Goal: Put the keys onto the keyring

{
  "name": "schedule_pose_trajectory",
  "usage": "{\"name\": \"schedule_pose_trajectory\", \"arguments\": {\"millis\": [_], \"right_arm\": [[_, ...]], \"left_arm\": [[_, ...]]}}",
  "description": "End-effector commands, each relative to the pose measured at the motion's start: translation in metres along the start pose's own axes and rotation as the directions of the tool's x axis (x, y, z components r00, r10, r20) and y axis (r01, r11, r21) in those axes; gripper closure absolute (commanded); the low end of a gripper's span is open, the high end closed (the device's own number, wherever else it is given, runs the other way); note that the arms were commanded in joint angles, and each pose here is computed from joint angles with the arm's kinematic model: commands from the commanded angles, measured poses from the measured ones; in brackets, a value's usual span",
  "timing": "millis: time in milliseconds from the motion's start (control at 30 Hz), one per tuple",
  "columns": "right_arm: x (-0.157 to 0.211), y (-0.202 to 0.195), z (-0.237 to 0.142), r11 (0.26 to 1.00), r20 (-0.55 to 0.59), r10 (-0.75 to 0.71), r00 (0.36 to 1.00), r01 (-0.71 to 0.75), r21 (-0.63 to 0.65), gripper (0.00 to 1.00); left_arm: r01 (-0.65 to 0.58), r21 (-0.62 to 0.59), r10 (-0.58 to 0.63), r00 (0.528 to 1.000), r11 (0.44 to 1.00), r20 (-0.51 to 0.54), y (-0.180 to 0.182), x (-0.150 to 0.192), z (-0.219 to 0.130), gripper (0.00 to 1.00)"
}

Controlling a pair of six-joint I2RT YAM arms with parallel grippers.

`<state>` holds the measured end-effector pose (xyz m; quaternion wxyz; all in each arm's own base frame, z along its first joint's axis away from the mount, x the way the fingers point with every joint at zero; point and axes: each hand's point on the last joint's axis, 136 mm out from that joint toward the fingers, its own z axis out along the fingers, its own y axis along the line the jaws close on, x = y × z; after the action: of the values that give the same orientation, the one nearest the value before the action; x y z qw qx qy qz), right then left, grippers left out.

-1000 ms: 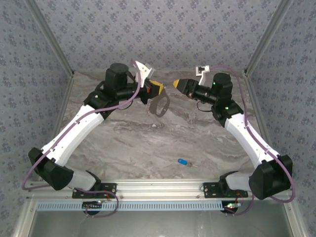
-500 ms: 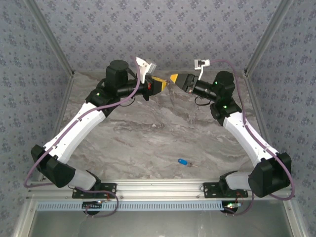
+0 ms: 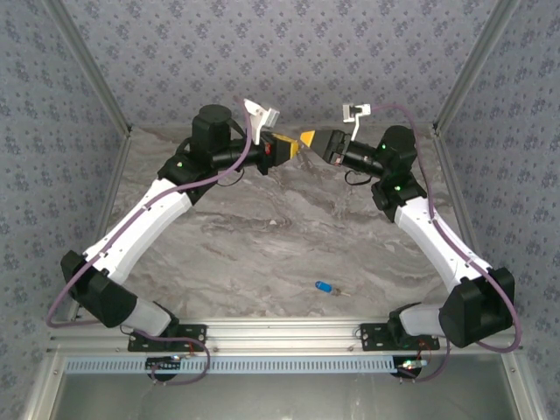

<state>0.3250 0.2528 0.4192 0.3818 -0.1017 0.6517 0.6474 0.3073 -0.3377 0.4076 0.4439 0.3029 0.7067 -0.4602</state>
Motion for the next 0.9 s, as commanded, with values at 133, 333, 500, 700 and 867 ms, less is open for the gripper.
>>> {"name": "schedule_pose_trajectory", "arguments": {"millis": [133,333,500,700,867], "right_arm": [[0.0019,0.0065,-0.0051,0.999,-0.009,0.004,1.000,-0.004,-0.049,0.67],[-0.0002,0.0036,-0.0091,0.998,-0.001,0.017,1.000,-0.017,-0.054,0.74],[-0.0024,0.0061,-0.0089,0.998,-0.001,0.011,1.000,-0.011,-0.062,0.77],[-0.0055,0.0079,-0.0061,0.997,-0.003,0.009,1.000,-0.009,-0.073,0.77],[-0.0075,0.0085,-0.0044,0.997,-0.003,0.011,1.000,-0.011,-0.078,0.94]], "left_arm": [[-0.046,0.041,0.042,0.995,0.998,0.094,-0.0143,-0.0347,-0.0080,1.00],[-0.046,0.046,0.042,0.995,0.998,0.096,-0.0146,-0.0374,-0.0065,1.00],[-0.040,0.051,0.036,0.996,0.998,0.085,-0.0138,-0.0350,-0.0036,1.00],[-0.032,0.052,0.028,0.997,0.998,0.074,-0.0117,-0.0324,-0.0012,1.00],[-0.030,0.057,0.026,0.997,0.998,0.071,-0.0122,-0.0318,-0.0011,1.00]]}}
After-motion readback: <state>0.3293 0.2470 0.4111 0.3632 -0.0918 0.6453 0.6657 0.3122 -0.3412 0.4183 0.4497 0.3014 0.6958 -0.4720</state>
